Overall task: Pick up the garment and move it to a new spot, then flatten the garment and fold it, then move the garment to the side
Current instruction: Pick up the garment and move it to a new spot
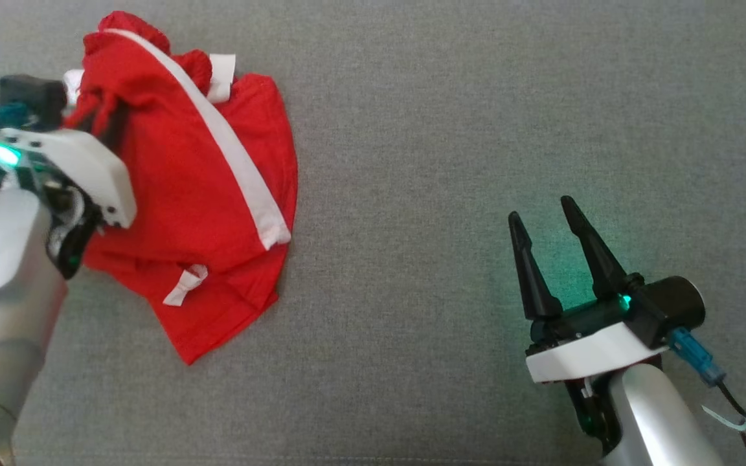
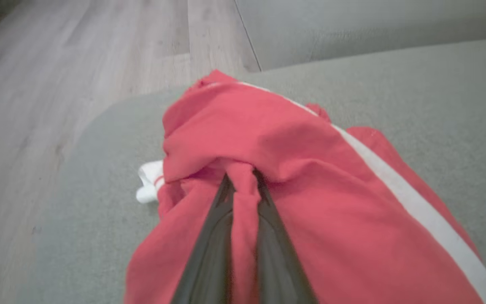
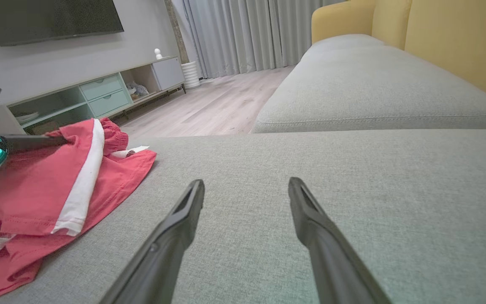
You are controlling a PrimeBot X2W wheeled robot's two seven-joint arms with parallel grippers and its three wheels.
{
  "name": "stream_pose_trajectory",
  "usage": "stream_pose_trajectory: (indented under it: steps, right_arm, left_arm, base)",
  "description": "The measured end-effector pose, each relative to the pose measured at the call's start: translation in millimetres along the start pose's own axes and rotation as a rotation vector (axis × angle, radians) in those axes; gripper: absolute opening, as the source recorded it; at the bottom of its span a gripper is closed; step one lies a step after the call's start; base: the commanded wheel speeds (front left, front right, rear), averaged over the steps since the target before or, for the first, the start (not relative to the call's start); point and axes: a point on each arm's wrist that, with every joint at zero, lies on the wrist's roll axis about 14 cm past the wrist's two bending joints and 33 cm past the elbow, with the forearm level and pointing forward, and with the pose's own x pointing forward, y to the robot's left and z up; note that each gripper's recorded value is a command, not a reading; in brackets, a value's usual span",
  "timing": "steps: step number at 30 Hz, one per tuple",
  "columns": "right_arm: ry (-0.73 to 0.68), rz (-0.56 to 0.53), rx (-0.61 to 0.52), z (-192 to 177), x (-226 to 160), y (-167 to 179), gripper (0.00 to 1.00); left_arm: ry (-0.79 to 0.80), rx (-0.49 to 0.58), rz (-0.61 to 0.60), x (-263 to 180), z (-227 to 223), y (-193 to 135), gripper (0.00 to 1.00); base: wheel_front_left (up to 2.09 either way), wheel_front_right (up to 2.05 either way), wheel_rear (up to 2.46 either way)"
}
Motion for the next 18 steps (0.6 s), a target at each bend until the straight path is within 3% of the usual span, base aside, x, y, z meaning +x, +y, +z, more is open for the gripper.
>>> stream_pose_trajectory:
  steps: [5, 9, 14, 18]
  right_arm:
    - [-0.023, 0.003, -0.005, 10, -4, 3, 1.00]
    - [-0.060, 0.002, -0.014, 26, -11, 7, 1.00]
    - [-0.093, -0.016, -0.025, 39, -28, 7, 1.00]
    - [-0.115, -0.053, -0.024, 47, -40, -1, 1.00]
  left_arm:
    - [-0.316, 0.015, 0.012, -17, 74, 4, 0.00]
    - [-0.560, 0.013, -0.034, -48, 135, -15, 0.00]
    - [-0.717, 0.049, -0.138, -84, 181, -55, 0.00]
    - [-0.746, 0.083, -0.258, -95, 197, -100, 0.00]
  base:
    - [0.00, 0.00, 0.00]
    - [0.00, 0.00, 0.00]
    - [0.00, 0.00, 0.00]
    - [0.00, 0.00, 0.00]
